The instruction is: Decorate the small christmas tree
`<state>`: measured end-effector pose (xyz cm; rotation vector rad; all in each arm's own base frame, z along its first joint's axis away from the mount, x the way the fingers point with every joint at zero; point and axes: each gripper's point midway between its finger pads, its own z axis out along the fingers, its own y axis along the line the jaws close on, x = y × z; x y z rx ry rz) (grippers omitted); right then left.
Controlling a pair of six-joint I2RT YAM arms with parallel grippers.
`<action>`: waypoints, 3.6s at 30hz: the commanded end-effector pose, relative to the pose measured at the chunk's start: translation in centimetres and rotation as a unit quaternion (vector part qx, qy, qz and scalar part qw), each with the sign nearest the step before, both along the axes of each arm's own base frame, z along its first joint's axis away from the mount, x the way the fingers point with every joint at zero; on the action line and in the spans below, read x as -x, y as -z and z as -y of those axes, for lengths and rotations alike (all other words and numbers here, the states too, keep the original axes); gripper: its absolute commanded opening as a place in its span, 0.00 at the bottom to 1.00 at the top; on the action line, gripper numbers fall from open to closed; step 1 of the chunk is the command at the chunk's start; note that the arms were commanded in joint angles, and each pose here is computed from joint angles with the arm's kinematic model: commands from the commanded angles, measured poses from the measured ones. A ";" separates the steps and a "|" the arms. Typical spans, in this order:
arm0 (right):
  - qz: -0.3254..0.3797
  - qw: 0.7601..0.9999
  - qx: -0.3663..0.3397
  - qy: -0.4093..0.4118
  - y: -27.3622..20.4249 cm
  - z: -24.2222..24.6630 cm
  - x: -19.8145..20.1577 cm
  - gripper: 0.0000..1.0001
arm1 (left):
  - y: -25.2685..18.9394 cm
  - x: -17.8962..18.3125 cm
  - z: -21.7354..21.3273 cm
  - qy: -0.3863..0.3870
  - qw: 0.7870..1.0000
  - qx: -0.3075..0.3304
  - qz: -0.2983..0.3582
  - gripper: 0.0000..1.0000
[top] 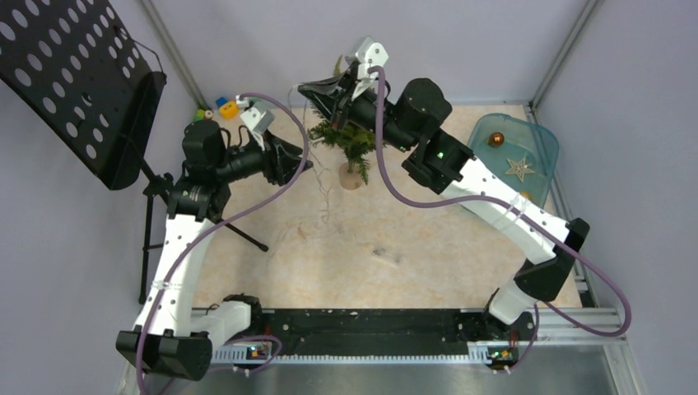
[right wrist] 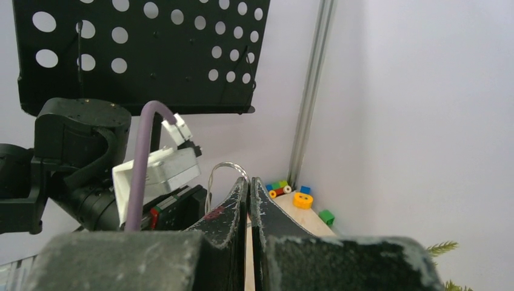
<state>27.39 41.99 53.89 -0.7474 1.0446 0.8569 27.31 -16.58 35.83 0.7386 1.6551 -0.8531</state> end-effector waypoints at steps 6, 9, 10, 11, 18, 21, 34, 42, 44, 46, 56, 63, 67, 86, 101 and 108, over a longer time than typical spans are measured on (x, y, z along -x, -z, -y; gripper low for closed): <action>0.030 0.998 -0.047 -0.016 -3.7 2.2 2.6 0.00 | -0.7 -2.0 1.1 -0.006 1.000 0.024 0.005 0.49; 0.029 0.998 -0.046 -0.014 -3.7 2.2 2.4 0.00 | 0.0 -1.7 2.0 0.010 0.999 0.028 -0.015 0.52; 0.028 0.998 -0.046 -0.013 -3.6 2.2 2.4 0.00 | 0.0 -1.4 2.3 0.023 0.999 0.035 -0.022 0.53; 0.029 0.998 -0.047 -0.011 -3.7 2.3 2.4 0.00 | 0.0 -1.1 2.5 0.032 0.998 0.040 -0.028 0.54; 0.024 0.998 -0.045 -0.021 -3.2 2.0 2.6 0.00 | 0.3 -2.9 2.5 -0.012 0.996 0.075 -0.053 0.48; 0.019 0.999 -0.037 -0.024 -2.7 2.0 2.7 0.00 | -0.2 -3.5 2.2 -0.038 0.993 0.087 -0.068 0.04; 0.010 0.997 0.079 -0.021 3.8 3.1 3.5 0.00 | -8.1 -2.0 -8.1 -0.262 0.950 -0.125 0.112 0.00; -0.007 0.982 0.177 -0.057 8.9 2.8 4.5 0.27 | -14.0 0.0 -11.4 -0.326 0.913 -0.159 0.186 0.00; -0.019 0.972 0.216 -0.091 11.6 3.0 5.9 0.60 | -15.6 0.2 -12.1 -0.341 0.904 -0.160 0.202 0.00; -0.031 0.963 0.240 -0.116 14.3 3.7 7.2 0.84 | -17.3 0.1 -13.1 -0.366 0.888 -0.166 0.223 0.00; -0.106 0.938 0.317 -0.089 29.4 7.5 8.6 0.99 | -25.0 1.2 -17.7 -0.483 0.803 -0.162 0.309 0.00; -0.131 0.936 0.325 -0.015 34.4 10.2 7.6 0.99 | -30.9 0.5 -20.7 -0.573 0.725 -0.137 0.358 0.00; -0.101 0.960 0.261 -0.018 28.0 10.1 8.0 0.99 | -32.3 0.1 -20.4 -0.569 0.719 -0.128 0.377 0.00; -0.128 0.969 0.192 -0.084 12.4 -5.1 0.7 0.86 | -36.7 1.0 -22.1 -0.619 0.649 -0.106 0.430 0.00; -0.172 0.955 0.214 -0.113 12.5 -8.6 1.8 0.79 | -35.7 0.0 -21.8 -0.612 0.659 -0.121 0.420 0.00; -0.130 0.962 0.210 -0.119 9.6 -6.8 3.7 0.79 | -35.8 0.4 -21.8 -0.612 0.659 -0.117 0.421 0.00</action>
